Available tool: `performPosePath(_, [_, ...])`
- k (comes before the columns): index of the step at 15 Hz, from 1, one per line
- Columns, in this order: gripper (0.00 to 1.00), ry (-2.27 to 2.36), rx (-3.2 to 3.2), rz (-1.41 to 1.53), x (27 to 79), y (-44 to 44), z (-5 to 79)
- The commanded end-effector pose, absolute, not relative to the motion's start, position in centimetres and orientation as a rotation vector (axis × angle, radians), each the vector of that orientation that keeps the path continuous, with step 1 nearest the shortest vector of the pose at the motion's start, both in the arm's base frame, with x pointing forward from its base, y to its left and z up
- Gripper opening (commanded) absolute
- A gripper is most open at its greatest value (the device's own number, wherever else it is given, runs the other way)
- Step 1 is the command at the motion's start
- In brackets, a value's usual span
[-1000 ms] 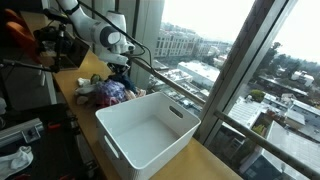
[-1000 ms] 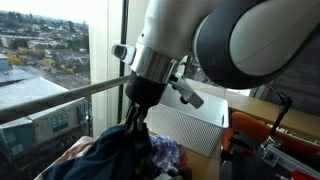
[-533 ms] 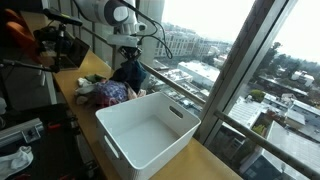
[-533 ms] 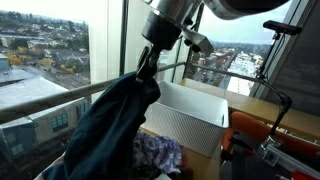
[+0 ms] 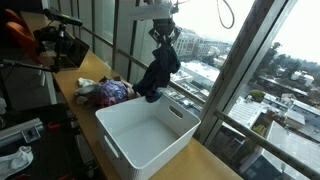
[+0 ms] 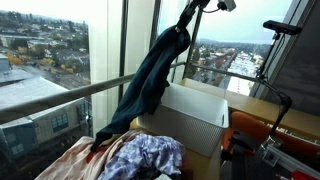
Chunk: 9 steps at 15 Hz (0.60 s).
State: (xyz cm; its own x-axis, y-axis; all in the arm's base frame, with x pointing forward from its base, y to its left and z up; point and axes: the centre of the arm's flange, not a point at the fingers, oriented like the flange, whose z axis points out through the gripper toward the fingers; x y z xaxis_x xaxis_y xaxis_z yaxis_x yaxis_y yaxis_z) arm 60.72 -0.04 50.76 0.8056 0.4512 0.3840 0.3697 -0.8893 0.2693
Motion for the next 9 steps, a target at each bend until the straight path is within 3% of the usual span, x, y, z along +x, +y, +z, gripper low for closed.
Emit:
performPosePath(1, [0.02, 0.499, 2.783, 0.734, 58.9, -6.5, 58.2])
performPosePath(9, [0.02, 0.326, 2.674, 0.868, 53.3, -10.5, 73.7])
